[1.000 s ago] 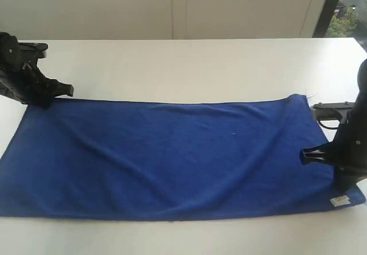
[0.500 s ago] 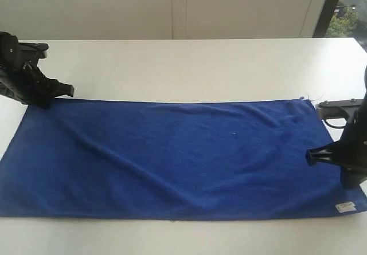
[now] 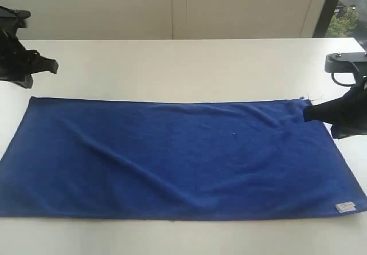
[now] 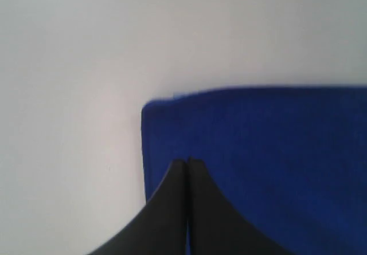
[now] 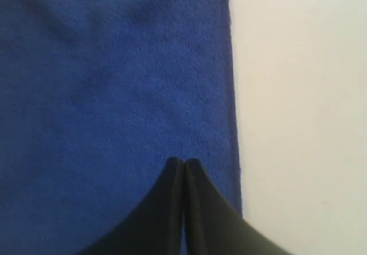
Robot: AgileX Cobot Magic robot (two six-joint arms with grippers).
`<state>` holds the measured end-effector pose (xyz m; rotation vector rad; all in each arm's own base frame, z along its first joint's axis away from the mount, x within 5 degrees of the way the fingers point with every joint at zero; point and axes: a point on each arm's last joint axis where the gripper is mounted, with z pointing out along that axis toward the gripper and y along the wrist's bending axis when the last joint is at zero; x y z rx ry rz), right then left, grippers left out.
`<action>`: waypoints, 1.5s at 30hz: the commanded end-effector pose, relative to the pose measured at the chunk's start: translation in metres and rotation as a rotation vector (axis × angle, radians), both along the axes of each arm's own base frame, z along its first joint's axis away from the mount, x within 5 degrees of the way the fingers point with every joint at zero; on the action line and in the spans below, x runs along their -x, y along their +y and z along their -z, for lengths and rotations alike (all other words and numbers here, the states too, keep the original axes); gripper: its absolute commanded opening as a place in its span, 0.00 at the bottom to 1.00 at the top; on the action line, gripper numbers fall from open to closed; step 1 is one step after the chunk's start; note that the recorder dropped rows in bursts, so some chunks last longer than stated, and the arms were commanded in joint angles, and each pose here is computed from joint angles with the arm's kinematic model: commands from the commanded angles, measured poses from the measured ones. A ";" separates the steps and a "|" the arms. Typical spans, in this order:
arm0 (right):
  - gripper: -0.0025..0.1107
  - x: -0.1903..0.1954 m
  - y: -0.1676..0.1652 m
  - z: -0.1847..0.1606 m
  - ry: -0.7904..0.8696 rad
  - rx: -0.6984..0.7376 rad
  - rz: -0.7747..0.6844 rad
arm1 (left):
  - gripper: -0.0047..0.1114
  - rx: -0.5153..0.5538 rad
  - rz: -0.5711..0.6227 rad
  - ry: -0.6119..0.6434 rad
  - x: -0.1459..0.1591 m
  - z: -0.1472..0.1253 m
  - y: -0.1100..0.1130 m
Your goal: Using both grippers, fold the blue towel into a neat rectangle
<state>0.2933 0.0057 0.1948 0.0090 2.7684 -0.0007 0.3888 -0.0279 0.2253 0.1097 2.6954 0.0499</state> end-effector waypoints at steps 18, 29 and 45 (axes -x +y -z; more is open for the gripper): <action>0.02 -0.037 0.001 0.030 0.024 -0.005 -0.020 | 0.04 0.050 0.133 0.544 0.078 0.052 -0.003; 0.02 -0.038 0.001 0.033 0.026 -0.005 -0.020 | 0.04 -0.018 0.156 0.593 0.082 0.052 0.003; 0.02 -0.039 -0.002 0.055 0.101 0.023 -0.042 | 0.04 -0.061 0.171 0.630 0.092 0.064 0.007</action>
